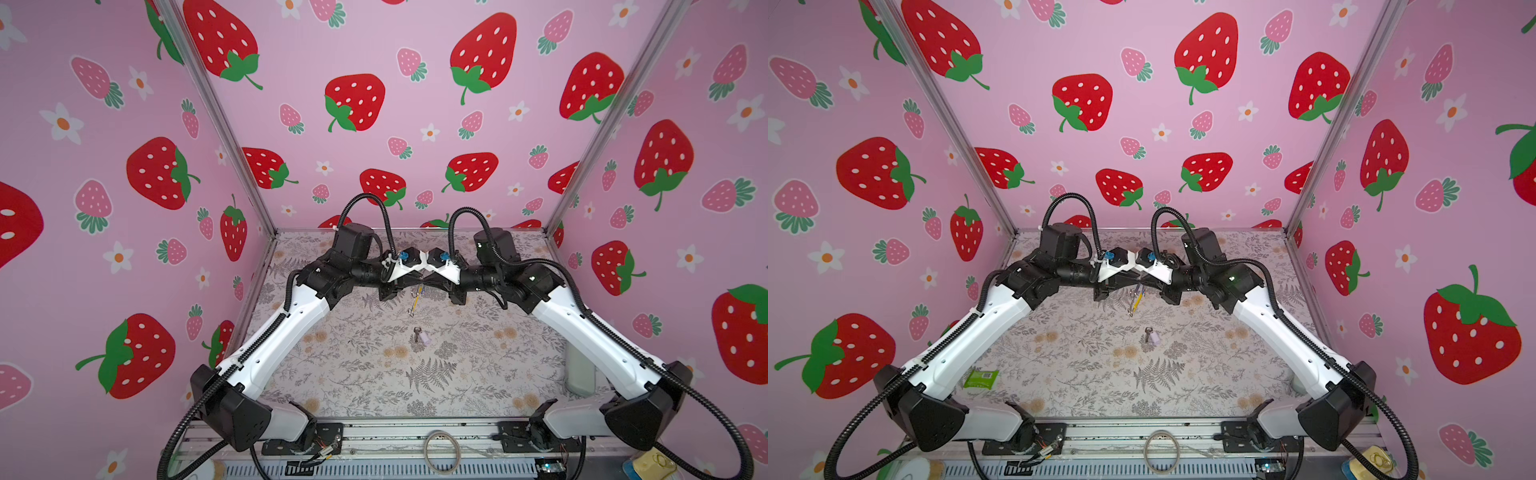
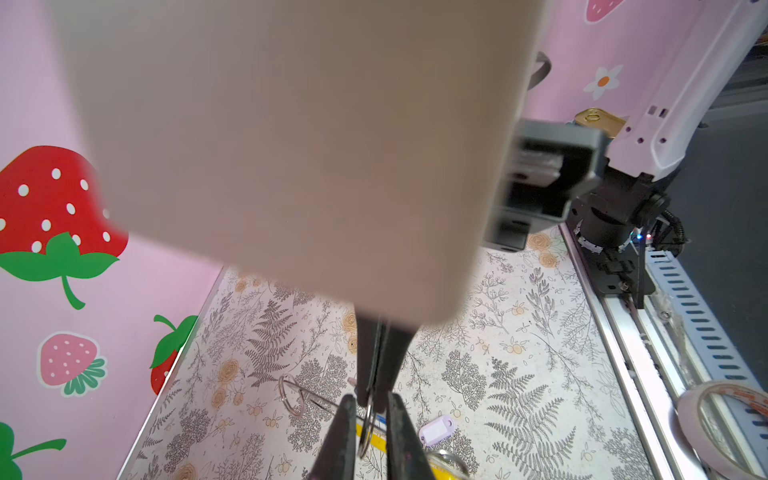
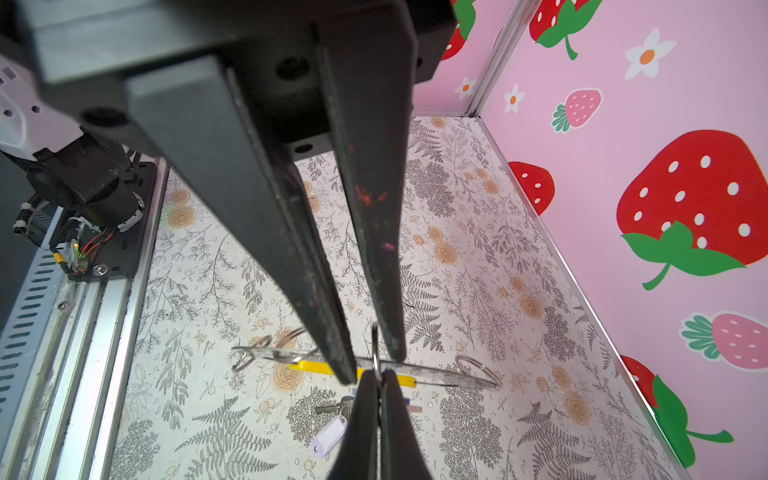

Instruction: Put the keys on the keyring

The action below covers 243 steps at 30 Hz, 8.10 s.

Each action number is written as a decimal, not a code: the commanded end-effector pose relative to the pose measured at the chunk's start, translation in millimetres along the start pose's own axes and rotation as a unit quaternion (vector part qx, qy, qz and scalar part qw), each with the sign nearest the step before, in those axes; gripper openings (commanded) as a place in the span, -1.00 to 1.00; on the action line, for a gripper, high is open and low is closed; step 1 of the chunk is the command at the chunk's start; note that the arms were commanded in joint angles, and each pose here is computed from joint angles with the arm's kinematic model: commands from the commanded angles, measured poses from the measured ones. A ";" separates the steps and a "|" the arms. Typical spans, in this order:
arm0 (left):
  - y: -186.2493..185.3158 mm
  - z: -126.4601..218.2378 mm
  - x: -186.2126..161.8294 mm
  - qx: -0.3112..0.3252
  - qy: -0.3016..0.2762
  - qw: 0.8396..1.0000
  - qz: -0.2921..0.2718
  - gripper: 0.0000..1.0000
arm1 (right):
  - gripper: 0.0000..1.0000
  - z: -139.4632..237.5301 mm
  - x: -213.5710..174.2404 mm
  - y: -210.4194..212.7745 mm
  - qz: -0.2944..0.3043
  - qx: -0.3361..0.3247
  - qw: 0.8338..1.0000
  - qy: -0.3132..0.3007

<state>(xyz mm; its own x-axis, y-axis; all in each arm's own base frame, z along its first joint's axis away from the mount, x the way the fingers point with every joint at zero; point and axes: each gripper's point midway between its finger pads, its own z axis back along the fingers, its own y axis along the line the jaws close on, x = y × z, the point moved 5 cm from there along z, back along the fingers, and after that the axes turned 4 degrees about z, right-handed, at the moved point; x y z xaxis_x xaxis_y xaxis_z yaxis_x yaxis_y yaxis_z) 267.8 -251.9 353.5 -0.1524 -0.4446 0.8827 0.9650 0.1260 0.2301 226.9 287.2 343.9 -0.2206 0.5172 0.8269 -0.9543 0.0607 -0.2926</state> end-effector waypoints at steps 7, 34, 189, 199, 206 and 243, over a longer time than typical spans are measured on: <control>-0.7 -2.7 1.9 -0.013 -0.001 1.000 -0.004 -1.00 | -1.00 16.2 31.9 1.1 0.042 -0.013 0.997 -0.064; 5.9 21.3 27.8 -0.017 -0.148 0.988 0.027 -1.00 | -0.35 25.6 19.4 -2.4 0.027 -0.050 0.995 -0.077; 10.7 9.7 33.6 0.136 -0.272 0.952 0.037 -0.86 | -1.00 39.9 39.6 -22.4 -0.017 -0.166 0.975 -0.145; 10.5 7.3 28.3 0.135 -0.236 0.961 0.045 -0.55 | -1.00 40.9 38.3 -23.7 -0.011 -0.174 0.975 -0.137; 10.8 7.0 35.2 0.116 -0.209 0.970 0.035 -0.53 | -1.00 38.2 34.3 -25.2 -0.004 -0.176 0.977 -0.118; 25.7 1.2 40.0 0.060 -0.178 0.979 0.073 -0.61 | -1.00 30.4 22.3 -23.7 0.018 -0.180 0.980 -0.083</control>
<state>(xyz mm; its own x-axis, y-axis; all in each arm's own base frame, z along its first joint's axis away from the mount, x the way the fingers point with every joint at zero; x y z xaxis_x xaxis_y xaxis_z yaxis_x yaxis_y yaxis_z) 289.3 -264.0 376.4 -0.0625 -0.1026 0.9928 0.9470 0.3079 0.0914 243.8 269.6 376.1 -0.2776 0.3922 0.8770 -0.8244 0.3714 -0.4271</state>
